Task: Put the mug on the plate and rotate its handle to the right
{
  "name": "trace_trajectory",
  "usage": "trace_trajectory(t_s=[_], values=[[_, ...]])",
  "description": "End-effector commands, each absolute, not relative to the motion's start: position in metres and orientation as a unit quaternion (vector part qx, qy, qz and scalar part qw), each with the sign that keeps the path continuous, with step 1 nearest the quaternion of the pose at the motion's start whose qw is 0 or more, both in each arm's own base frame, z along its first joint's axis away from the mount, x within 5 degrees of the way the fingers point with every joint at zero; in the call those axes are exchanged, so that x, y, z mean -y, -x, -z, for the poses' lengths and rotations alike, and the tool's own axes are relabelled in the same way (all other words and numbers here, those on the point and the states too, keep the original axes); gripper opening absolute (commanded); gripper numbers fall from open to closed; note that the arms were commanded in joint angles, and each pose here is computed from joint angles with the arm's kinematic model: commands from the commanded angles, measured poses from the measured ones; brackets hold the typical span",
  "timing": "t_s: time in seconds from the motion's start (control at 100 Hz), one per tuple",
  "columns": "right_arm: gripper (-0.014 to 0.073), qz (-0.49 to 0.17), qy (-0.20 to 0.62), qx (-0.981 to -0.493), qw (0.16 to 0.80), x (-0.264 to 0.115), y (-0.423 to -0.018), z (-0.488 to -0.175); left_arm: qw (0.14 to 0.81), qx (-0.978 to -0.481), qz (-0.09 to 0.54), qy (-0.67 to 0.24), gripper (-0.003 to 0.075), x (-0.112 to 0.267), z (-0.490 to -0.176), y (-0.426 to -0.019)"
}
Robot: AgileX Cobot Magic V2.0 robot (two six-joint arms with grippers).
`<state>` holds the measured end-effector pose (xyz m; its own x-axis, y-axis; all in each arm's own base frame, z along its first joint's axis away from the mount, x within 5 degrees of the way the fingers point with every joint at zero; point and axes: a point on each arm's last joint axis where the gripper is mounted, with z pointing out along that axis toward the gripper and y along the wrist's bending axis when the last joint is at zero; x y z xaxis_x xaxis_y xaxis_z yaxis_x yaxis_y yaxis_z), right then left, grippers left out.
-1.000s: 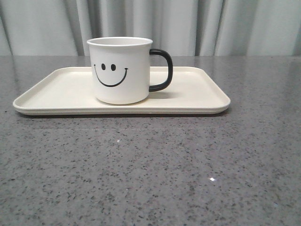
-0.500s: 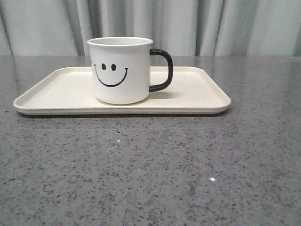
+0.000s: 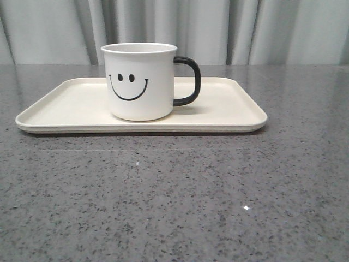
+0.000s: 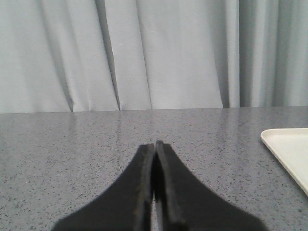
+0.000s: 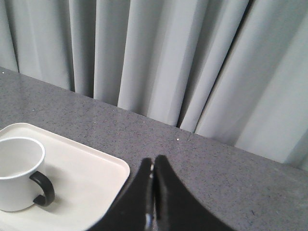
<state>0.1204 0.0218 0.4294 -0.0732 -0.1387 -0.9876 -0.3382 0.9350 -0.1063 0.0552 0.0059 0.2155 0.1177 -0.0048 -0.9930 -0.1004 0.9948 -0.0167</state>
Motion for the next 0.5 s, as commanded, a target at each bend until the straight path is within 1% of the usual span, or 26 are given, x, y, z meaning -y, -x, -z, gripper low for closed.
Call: trace_trajectory(t_s=[0.0, 0.49], values=[[-0.0060, -0.070, 0.146, -0.710, 0.686, -0.0197, -0.1192, -0.4405, 0.776, -0.629, -0.029, 0.046, -0.0020, -0.0065, -0.2202, -0.0520], [-0.0060, -0.071, 0.145, -0.712, 0.683, -0.0193, -0.1213, -0.4396, 0.776, -0.629, -0.029, 0.046, -0.0020, -0.0065, -0.2202, -0.0520]])
